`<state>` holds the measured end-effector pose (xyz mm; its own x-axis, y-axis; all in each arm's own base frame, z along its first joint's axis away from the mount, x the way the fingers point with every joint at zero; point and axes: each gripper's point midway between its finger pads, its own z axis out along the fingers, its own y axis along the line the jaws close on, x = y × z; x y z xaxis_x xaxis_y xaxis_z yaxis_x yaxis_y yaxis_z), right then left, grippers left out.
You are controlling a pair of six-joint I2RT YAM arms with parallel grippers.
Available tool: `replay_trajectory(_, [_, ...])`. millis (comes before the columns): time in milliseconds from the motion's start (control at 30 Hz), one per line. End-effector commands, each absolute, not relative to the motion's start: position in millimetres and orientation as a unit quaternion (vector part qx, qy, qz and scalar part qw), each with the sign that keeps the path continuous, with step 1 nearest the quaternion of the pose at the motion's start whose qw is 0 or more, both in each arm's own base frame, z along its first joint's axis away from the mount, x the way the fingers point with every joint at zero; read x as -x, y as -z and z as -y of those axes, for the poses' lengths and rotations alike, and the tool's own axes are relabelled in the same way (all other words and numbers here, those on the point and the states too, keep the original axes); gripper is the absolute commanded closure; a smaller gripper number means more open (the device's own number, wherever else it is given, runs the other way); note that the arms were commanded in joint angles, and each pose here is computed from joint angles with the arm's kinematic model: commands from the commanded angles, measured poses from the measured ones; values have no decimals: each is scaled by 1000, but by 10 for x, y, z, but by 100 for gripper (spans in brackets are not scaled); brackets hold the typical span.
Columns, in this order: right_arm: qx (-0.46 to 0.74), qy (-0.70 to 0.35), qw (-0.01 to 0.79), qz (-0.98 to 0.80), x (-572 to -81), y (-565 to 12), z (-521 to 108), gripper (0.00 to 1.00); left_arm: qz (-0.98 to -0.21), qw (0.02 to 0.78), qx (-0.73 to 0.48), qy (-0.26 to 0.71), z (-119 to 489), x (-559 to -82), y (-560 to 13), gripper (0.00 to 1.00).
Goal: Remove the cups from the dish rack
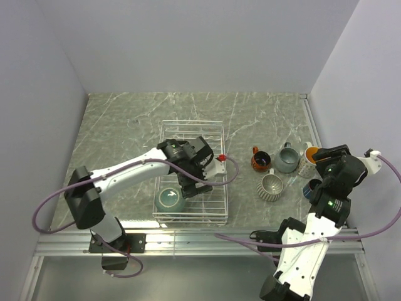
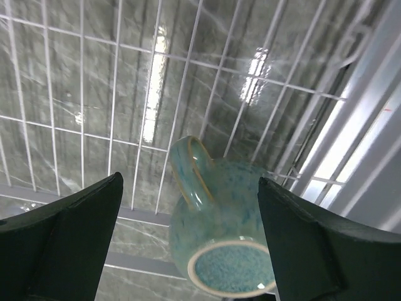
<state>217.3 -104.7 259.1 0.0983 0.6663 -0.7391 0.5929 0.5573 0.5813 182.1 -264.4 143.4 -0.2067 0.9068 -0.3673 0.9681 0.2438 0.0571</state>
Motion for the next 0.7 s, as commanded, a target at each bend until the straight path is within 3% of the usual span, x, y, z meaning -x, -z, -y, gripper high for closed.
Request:
replay_trajectory(0, [-412,-48,596,-687,-2167,-2841,873,37,-785,139,-601,51,2511,-1889,-1279,7])
replay_trajectory(100, [-390,-44,603,-695,-2154,-2921,808,36,-791,122,-600,24,2440,-1929,-1119,7])
replay_trajectory(300, [-370,-53,605,-703,-2202,-2901,739,36,-797,97,-596,-5,2382,-1969,-957,23])
replay_trajectory(467, [-365,-59,611,-700,-2224,-2911,718,36,-797,73,-599,15,2402,-1869,-999,58])
replay_trajectory(500, [-364,-64,610,-701,-2233,-2900,703,37,-796,74,-600,19,2424,-1869,-1031,72])
replay_trajectory(600, [-362,-67,614,-698,-2236,-2935,693,37,-795,76,-601,32,2468,-1850,-1115,100])
replay_trajectory(667, [-362,-67,617,-696,-2231,-2952,693,37,-794,82,-601,42,2513,-1849,-1177,100])
